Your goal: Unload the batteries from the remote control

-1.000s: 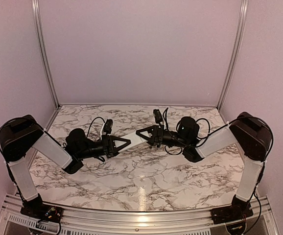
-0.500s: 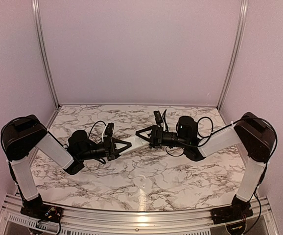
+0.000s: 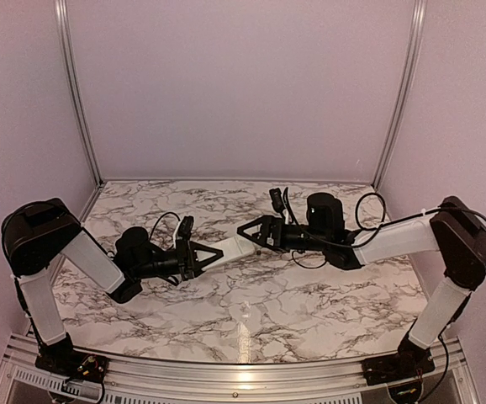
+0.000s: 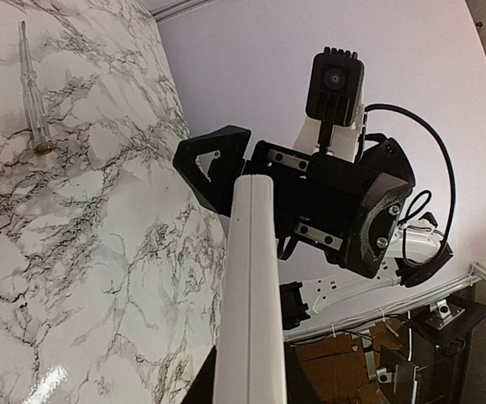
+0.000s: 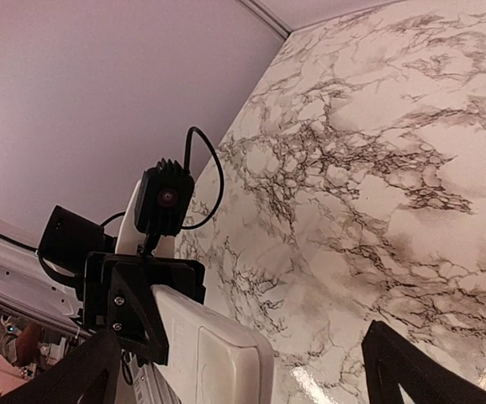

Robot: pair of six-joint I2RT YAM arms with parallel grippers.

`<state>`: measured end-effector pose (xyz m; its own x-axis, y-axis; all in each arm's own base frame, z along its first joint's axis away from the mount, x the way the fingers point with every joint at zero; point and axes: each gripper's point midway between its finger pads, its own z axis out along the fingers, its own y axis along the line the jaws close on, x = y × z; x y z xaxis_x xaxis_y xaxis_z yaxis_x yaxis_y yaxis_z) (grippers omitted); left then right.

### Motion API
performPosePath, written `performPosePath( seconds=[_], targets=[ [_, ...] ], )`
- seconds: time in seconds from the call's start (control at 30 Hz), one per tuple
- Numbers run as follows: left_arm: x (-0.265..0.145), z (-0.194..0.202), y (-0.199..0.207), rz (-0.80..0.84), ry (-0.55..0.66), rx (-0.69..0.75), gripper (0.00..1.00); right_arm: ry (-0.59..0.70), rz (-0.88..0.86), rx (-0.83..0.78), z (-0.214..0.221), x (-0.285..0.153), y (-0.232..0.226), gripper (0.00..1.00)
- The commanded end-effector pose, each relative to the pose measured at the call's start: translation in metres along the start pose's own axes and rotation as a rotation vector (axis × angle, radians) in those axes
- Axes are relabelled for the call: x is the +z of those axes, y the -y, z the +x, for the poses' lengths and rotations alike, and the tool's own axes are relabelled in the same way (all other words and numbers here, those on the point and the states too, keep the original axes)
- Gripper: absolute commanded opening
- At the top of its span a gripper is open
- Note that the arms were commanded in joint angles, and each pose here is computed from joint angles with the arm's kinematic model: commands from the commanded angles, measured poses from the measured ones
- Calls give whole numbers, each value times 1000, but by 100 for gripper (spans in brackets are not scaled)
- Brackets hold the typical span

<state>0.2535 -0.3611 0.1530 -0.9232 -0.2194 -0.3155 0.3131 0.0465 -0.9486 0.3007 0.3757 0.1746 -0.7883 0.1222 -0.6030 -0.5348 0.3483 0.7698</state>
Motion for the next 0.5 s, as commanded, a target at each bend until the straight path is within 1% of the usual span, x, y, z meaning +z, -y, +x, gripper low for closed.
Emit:
performPosePath(
  seconds=[0.0, 0.27, 0.47],
  targets=[
    [-18, -13, 71, 277, 90, 241, 0, -9, 88, -44, -5, -2, 5, 98],
    [-17, -9, 61, 256, 79, 252, 0, 8, 190, -69, -12, -16, 10, 99],
    [-22, -6, 54, 230, 91, 248, 0, 32, 323, -105, -21, -35, 14, 98]
  ],
)
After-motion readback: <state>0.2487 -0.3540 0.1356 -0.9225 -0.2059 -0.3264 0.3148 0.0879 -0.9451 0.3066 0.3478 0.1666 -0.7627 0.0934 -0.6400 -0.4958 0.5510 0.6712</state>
